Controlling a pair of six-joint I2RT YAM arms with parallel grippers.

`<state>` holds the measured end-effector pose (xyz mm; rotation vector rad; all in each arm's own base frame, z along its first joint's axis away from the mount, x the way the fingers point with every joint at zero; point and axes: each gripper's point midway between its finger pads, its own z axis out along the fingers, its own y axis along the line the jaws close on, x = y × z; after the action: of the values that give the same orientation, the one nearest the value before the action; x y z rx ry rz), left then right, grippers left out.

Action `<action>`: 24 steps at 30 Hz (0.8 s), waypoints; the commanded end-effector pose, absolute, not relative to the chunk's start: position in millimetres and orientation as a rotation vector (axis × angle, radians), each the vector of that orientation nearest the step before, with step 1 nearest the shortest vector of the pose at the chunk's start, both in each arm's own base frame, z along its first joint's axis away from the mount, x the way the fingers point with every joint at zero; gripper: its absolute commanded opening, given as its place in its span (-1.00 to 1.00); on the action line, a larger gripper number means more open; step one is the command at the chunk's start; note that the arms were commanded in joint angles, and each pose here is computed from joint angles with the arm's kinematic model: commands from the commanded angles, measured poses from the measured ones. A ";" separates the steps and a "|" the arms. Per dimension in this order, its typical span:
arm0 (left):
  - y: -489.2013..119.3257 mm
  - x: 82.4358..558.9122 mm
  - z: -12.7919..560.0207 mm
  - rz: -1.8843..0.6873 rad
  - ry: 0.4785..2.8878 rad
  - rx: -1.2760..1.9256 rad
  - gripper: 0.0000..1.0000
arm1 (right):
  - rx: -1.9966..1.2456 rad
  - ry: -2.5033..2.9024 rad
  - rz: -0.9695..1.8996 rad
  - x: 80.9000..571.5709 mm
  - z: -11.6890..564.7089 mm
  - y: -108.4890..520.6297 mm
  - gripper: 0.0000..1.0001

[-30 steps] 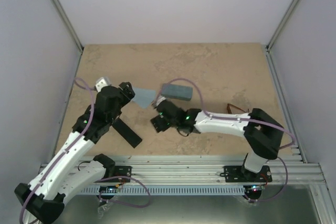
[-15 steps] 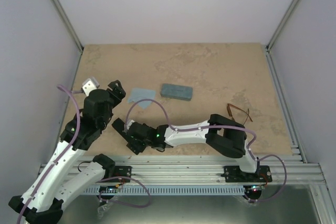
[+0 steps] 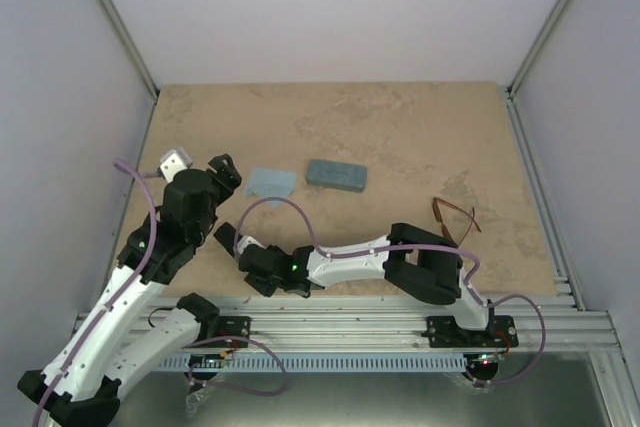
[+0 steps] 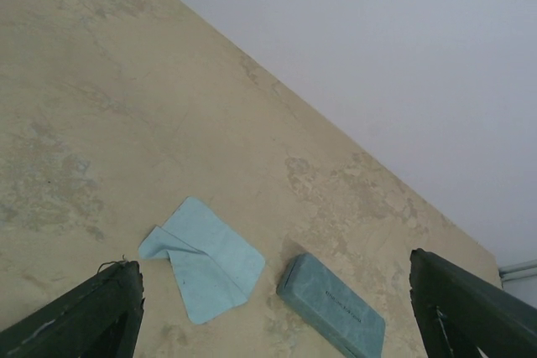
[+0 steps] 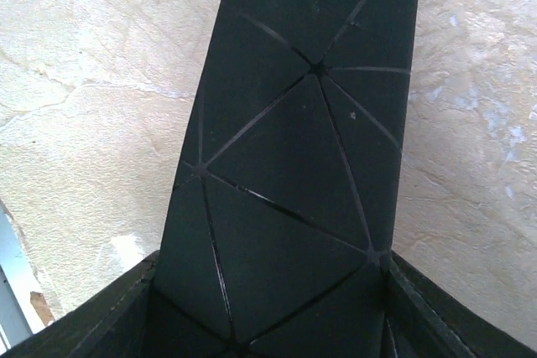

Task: Organize the sunglasses
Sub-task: Pick up the sunglasses case from the center of the board.

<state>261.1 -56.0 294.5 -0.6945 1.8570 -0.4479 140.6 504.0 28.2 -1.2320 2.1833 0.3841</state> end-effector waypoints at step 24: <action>-184.8 241.5 147.6 -1.199 2.205 -0.478 0.57 | -0.731 2.380 0.968 190.7 66.8 353.1 -0.09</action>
<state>245.5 -150.4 137.5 -0.5637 2.2479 -0.9080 201.4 333.6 39.1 -0.7522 2.4433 0.6971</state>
